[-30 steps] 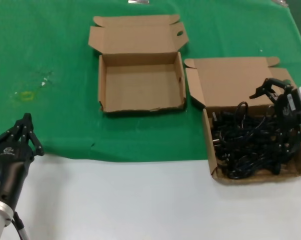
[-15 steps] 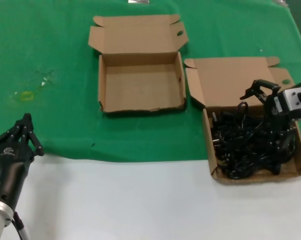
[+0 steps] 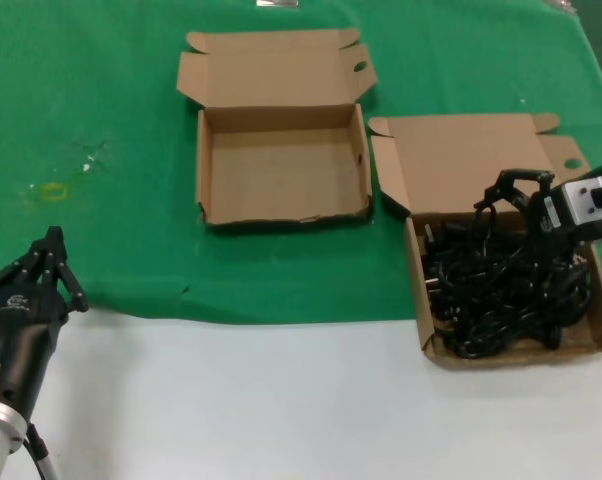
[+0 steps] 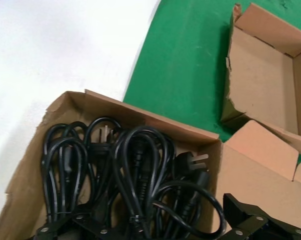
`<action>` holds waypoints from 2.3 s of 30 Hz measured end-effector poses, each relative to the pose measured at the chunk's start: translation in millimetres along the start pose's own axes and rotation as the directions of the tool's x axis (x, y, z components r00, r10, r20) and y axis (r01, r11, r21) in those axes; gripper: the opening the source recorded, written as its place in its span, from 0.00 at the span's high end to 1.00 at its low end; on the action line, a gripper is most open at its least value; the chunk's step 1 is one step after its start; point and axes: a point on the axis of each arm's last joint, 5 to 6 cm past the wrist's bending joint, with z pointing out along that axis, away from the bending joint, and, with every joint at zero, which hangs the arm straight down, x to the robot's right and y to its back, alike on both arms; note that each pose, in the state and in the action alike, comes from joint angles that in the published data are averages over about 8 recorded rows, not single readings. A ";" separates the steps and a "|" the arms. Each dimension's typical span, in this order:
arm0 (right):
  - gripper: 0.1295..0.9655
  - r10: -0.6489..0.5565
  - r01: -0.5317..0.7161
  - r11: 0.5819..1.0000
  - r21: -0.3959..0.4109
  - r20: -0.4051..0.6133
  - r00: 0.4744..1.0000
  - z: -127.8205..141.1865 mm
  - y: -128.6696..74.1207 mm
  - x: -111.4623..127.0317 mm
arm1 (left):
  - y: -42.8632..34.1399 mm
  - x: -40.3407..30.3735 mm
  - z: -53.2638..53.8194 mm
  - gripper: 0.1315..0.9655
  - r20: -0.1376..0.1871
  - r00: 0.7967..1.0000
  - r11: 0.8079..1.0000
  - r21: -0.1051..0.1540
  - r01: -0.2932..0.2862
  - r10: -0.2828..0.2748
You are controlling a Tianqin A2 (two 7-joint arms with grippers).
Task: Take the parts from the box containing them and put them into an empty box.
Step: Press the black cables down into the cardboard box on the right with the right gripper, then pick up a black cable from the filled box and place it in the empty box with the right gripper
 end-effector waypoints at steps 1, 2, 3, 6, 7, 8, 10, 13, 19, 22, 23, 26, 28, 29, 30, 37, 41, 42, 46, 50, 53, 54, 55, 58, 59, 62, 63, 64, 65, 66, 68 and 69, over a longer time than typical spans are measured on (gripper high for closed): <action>0.14 0.001 -0.001 1.000 -0.001 0.003 1.000 -0.4 -0.2 -1.1 | 0.0 0.0 0.0 0.99 0.000 1.000 1.000 0.000 0.000 0.000; 0.16 0.003 -0.003 1.000 -0.001 0.005 1.000 -0.9 -0.3 -2.1 | 0.0 0.0 0.0 0.99 0.000 1.000 1.000 0.000 0.000 0.000; 0.18 0.004 -0.004 1.000 -0.002 0.008 1.000 -1.4 -0.3 -3.0 | 0.0 0.0 0.0 0.99 0.000 1.000 1.000 0.000 0.000 0.000; 0.24 0.008 -0.008 1.000 -0.006 0.015 1.000 -2.6 0.0 -5.5 | 0.0 0.0 0.0 0.99 0.000 1.000 1.000 0.000 0.000 0.000; 0.26 0.010 -0.009 1.000 -0.008 0.017 1.000 -2.9 0.2 -6.2 | 0.0 0.0 0.0 0.99 0.000 1.000 1.000 0.000 0.000 0.000; 0.26 0.011 -0.011 1.000 -0.010 0.019 1.000 -3.2 0.5 -6.9 | 0.0 0.0 0.0 0.99 0.000 1.000 1.000 0.000 0.000 0.000; 0.26 0.013 -0.013 1.000 -0.014 0.023 1.000 -3.5 0.9 -8.1 | 0.0 0.0 0.0 0.99 0.000 1.000 1.000 0.000 0.000 0.000; 0.33 0.017 -0.016 1.000 -0.018 0.029 0.999 -3.6 1.3 -10.0 | 0.0 0.0 0.0 0.99 0.000 1.000 1.000 0.000 0.000 0.000; 0.52 0.022 -0.021 1.000 -0.024 0.038 0.999 -2.7 1.4 -13.4 | 0.0 0.0 0.0 0.99 0.000 1.000 1.000 0.000 0.000 0.000; 0.58 0.023 -0.022 0.999 -0.025 0.041 0.999 -2.0 1.4 -14.4 | 0.0 0.0 0.0 0.99 0.000 1.000 1.000 0.000 0.000 0.000; 0.60 0.023 -0.022 0.999 -0.026 0.041 0.999 -1.9 1.4 -14.6 | 0.0 0.0 0.0 0.99 0.000 1.000 1.000 0.000 0.000 0.000; 0.69 0.023 -0.022 0.999 -0.027 0.041 0.999 -1.4 1.1 -15.0 | 0.0 0.0 0.0 0.99 0.000 1.000 1.000 0.000 0.000 0.000; 0.75 0.024 -0.023 0.999 -0.027 0.041 0.999 -1.5 0.9 -15.0 | 0.0 0.0 0.0 0.99 0.000 1.000 1.000 0.000 0.000 0.000; 0.75 0.024 -0.023 0.999 -0.027 0.041 0.999 -1.7 0.8 -15.0 | 0.0 0.0 0.0 0.99 0.000 1.000 1.000 0.000 0.000 0.000; 0.76 0.024 -0.023 0.999 -0.028 0.041 0.999 -1.9 0.7 -15.0 | 0.0 0.0 0.0 0.99 0.000 1.000 1.000 0.000 0.000 0.000; 0.88 0.037 -0.036 0.999 -0.029 0.043 0.998 -9.2 -0.7 -15.2 | 0.0 0.0 0.0 0.99 0.000 1.000 1.000 0.000 0.000 0.000; 0.88 0.048 -0.047 0.998 -0.028 0.049 0.998 -18.4 -3.2 -14.3 | 0.0 0.0 0.0 0.99 0.000 1.000 1.000 0.000 0.000 0.000; 0.88 0.051 -0.049 0.998 -0.028 0.051 0.997 -21.2 -4.1 -13.8 | 0.0 0.0 0.0 0.99 0.000 1.000 1.000 0.000 0.000 0.000; 0.89 0.061 -0.060 0.998 -0.024 0.050 0.997 -34.5 -10.0 -8.8 | 0.0 0.0 0.0 0.99 0.000 1.000 1.000 0.000 0.000 0.000; 0.89 0.075 -0.075 0.997 -0.011 0.040 0.996 -48.0 -18.3 0.7 | 0.0 0.0 0.0 0.99 0.000 1.000 1.000 0.000 0.000 0.000; 0.89 0.086 -0.087 0.996 0.008 0.024 0.996 -55.9 -25.5 10.9 | 0.0 0.0 0.0 0.99 0.000 1.000 1.000 0.000 0.000 0.000; 0.89 0.091 -0.091 0.996 0.015 0.017 0.996 -57.6 -27.9 14.7 | 0.0 0.0 0.0 0.99 0.000 1.000 1.000 0.000 0.000 0.000; 0.89 0.095 -0.095 0.995 0.023 0.011 0.995 -59.0 -30.3 18.5 | 0.0 0.0 0.0 0.99 0.000 1.000 1.000 0.000 0.000 0.000; 0.89 0.106 -0.105 0.993 0.047 -0.010 0.994 -59.5 -36.9 30.3 | 0.0 0.0 0.0 0.99 0.000 1.000 1.000 0.000 0.000 0.000; 0.89 0.109 -0.108 0.993 0.055 -0.017 0.994 -58.5 -38.8 34.0 | 0.0 0.0 0.0 0.99 0.000 1.000 1.000 0.000 0.000 0.000; 0.89 0.116 -0.113 0.991 0.076 -0.042 0.992 -52.0 -45.0 45.4 | 0.0 0.0 0.0 0.99 0.000 1.000 1.000 0.000 0.000 0.000; 0.89 0.118 -0.114 0.990 0.084 -0.050 0.992 -49.0 -47.2 49.0 | 0.0 0.0 0.0 0.99 0.000 1.000 1.000 0.000 0.000 0.000; 0.89 0.120 -0.114 0.989 0.091 -0.059 0.991 -45.7 -49.6 52.5 | 0.0 0.0 0.0 0.99 0.000 1.000 1.000 0.000 0.000 0.000; 0.89 0.122 -0.115 0.988 0.099 -0.069 0.990 -41.9 -52.3 56.2 | 0.0 0.0 0.0 0.99 0.000 1.000 1.000 0.000 0.000 0.000; 0.89 0.124 -0.115 0.988 0.107 -0.078 0.989 -37.9 -55.2 59.6 | 0.0 0.0 0.0 0.99 0.000 1.000 1.000 0.000 0.000 0.000; 0.89 0.127 -0.115 0.986 0.123 -0.095 0.987 -29.5 -61.3 66.3 | 0.0 0.0 0.0 0.99 0.000 1.000 1.000 0.000 0.000 0.000; 0.89 0.129 -0.115 0.985 0.131 -0.102 0.986 -25.2 -64.4 69.4 | 0.0 0.0 0.0 0.99 0.000 1.000 1.000 0.000 0.000 0.000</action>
